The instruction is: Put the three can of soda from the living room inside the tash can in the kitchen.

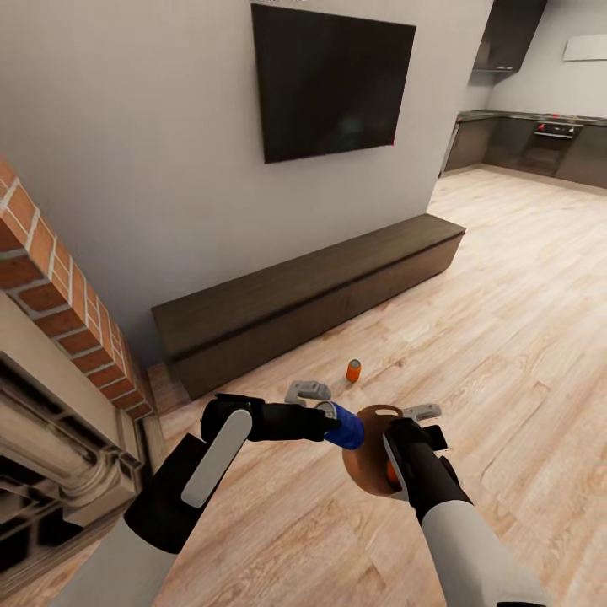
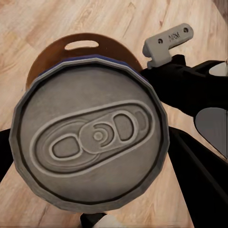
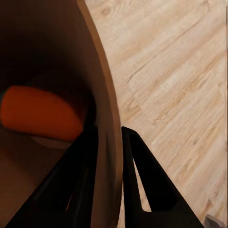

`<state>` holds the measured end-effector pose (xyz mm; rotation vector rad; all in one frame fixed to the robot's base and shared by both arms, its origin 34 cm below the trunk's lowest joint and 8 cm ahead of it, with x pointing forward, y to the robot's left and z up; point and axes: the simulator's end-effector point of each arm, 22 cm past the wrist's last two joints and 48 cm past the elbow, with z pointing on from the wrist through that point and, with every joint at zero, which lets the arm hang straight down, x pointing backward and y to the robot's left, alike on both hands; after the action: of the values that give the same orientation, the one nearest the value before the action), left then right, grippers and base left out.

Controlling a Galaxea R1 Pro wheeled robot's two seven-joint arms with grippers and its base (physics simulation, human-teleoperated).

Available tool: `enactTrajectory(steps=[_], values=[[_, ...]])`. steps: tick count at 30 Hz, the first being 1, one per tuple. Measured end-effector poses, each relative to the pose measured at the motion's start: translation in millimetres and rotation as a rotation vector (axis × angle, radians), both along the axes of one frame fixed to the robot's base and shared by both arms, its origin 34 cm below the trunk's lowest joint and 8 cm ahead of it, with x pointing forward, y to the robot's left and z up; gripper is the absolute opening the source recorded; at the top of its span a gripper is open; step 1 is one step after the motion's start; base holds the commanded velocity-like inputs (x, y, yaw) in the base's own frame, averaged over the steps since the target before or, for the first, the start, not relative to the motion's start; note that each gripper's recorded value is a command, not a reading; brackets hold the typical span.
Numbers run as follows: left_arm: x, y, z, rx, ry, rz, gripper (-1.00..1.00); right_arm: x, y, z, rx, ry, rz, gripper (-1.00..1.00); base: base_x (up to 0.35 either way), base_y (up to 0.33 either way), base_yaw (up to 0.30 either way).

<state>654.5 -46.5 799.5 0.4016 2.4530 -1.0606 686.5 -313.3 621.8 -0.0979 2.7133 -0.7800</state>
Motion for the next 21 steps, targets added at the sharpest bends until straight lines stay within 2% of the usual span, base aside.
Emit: enactTrajectory(steps=[2, 8, 10, 14, 21], values=[[-1.1, -0.9, 2.0, 0.003, 0.002, -0.004, -1.0, 2.6, 9.5, 2.8, 0.018, -0.007, 0.01, -1.0, 0.0, 0.0, 0.0], [-4.3, -3.8, 8.7, 0.01, 0.005, -0.014, -1.0, 9.1, 33.7, 17.1, 0.013, -0.012, 0.063, -1.0, 0.0, 0.0, 0.0], [-4.8, -4.3, 11.4, 0.01, 0.005, -0.015, -1.0, 10.2, 41.6, 19.6, 0.034, -0.018, 0.065, -1.0, 0.0, 0.0, 0.0], [-5.0, -4.3, 16.8, 0.011, 0.006, -0.013, -1.0, 11.5, 40.6, 29.2, 0.014, -0.015, 0.078, -1.0, 0.0, 0.0, 0.0], [-3.4, -2.0, 18.2, 0.017, 0.008, 0.01, -1.0, 15.4, 48.7, 42.7, 0.013, -0.021, 0.105, -1.0, 0.0, 0.0, 0.0]])
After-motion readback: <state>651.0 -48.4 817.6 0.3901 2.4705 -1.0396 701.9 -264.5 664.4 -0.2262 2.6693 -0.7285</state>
